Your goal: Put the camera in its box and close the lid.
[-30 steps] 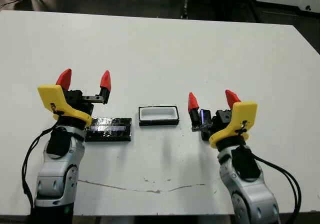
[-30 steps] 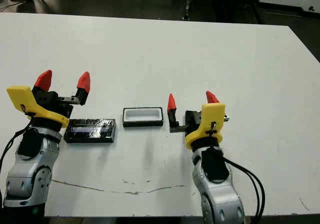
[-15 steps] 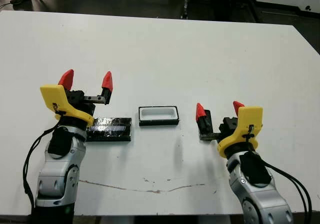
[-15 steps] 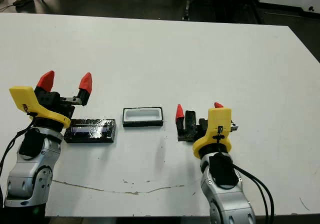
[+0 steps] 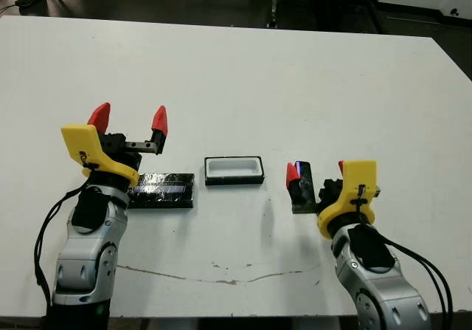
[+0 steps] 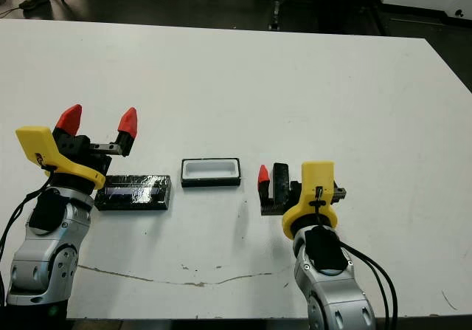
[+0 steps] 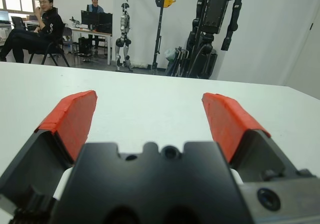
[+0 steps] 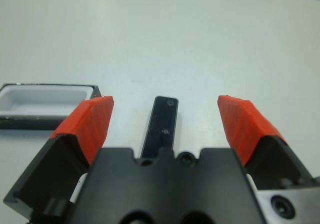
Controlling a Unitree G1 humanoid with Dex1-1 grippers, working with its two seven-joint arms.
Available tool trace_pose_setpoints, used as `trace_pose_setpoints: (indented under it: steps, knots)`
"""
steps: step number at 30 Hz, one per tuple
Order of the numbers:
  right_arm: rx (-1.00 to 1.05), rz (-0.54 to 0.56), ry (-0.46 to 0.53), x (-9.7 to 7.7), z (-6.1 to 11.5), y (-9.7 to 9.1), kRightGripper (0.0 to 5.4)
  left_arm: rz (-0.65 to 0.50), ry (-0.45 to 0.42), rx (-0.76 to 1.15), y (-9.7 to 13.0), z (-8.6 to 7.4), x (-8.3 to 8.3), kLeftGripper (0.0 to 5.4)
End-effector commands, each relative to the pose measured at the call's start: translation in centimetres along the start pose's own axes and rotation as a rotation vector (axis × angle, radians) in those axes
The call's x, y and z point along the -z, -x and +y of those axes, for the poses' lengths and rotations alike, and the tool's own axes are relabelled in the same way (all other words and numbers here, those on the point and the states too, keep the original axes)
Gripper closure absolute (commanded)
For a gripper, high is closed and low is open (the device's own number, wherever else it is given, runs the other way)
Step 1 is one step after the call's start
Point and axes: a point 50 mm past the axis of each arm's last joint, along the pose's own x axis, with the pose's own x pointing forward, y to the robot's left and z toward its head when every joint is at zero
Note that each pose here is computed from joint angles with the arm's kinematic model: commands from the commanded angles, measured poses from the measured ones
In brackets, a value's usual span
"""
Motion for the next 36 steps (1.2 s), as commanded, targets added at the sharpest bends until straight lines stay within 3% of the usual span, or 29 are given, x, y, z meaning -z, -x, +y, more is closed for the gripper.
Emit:
trace_pose_setpoints:
  steps: [1,36]
  knots:
    - [0.014,0.019,0.012,0.1,-0.2,0.0,0.0,0.02,-0.007,-0.004,0.1,0.1,0.2,0.01]
    - [0.019,0.127,0.013,1.7,0.0,-0.3,0.0,0.03,-0.018,0.001,0.3,0.1,0.3,0.01]
